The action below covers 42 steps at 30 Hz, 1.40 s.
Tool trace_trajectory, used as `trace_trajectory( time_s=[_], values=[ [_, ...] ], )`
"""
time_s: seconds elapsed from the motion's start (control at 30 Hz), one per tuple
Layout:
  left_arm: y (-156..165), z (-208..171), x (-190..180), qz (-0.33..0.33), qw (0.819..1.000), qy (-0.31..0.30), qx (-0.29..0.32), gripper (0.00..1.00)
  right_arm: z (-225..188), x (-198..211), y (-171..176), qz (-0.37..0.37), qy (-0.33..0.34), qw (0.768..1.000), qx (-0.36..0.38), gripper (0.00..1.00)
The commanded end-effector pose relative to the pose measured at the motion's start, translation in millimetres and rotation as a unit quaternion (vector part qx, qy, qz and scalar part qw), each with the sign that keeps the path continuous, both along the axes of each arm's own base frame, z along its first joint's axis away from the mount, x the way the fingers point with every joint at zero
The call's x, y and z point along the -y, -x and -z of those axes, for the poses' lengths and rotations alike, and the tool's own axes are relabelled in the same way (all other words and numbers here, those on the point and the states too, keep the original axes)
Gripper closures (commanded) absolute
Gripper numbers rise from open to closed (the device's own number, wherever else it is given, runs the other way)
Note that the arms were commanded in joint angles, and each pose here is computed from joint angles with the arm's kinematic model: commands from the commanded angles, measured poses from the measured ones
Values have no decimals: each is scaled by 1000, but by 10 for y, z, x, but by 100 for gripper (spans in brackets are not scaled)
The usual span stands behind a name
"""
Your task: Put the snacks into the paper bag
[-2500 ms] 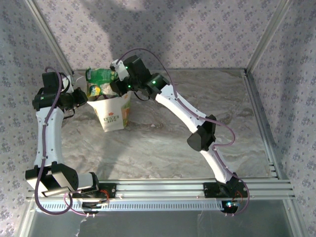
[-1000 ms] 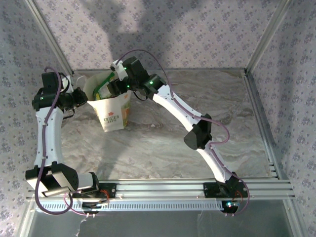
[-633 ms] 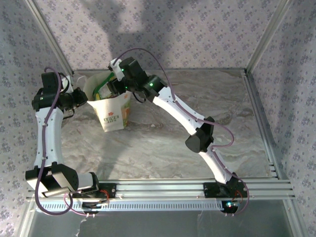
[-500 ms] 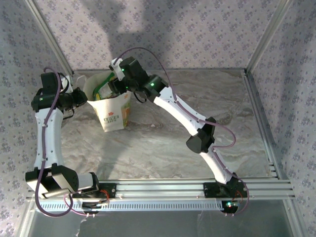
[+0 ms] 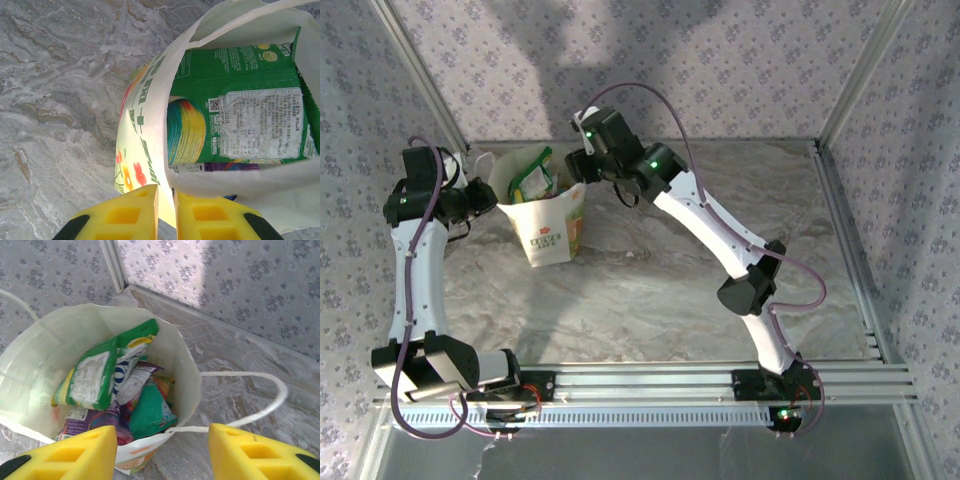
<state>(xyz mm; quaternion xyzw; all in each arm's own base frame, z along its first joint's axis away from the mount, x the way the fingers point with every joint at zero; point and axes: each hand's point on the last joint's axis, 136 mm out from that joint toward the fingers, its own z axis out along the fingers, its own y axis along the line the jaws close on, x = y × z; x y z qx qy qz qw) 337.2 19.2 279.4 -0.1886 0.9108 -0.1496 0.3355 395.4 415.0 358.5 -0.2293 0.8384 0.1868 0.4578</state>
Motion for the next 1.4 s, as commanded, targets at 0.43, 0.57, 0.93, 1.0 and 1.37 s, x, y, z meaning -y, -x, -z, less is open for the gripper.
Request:
trace_trajectory(
  time_s=[0.43, 0.57, 0.93, 1.0, 1.37],
  values=[
    [-25, -187, -4, 9, 1000, -2, 12, 80, 141, 94, -309, 7, -97, 991, -90, 48],
    [-49, -220, -2, 10, 1000, -2, 18, 78, 250, 54, -380, 7, -107, 988, -113, 47],
    [-224, -389, 5, 20, 999, -4, 35, 73, 288, 39, -441, 6, -125, 983, -132, 74],
    [-274, -413, 17, 25, 999, -5, 38, 73, 270, 44, -467, 6, -133, 982, -134, 87],
    [-459, -962, 544, 125, 985, -23, 114, 94, -304, 175, -392, -19, -156, 985, -74, 100]
  ],
)
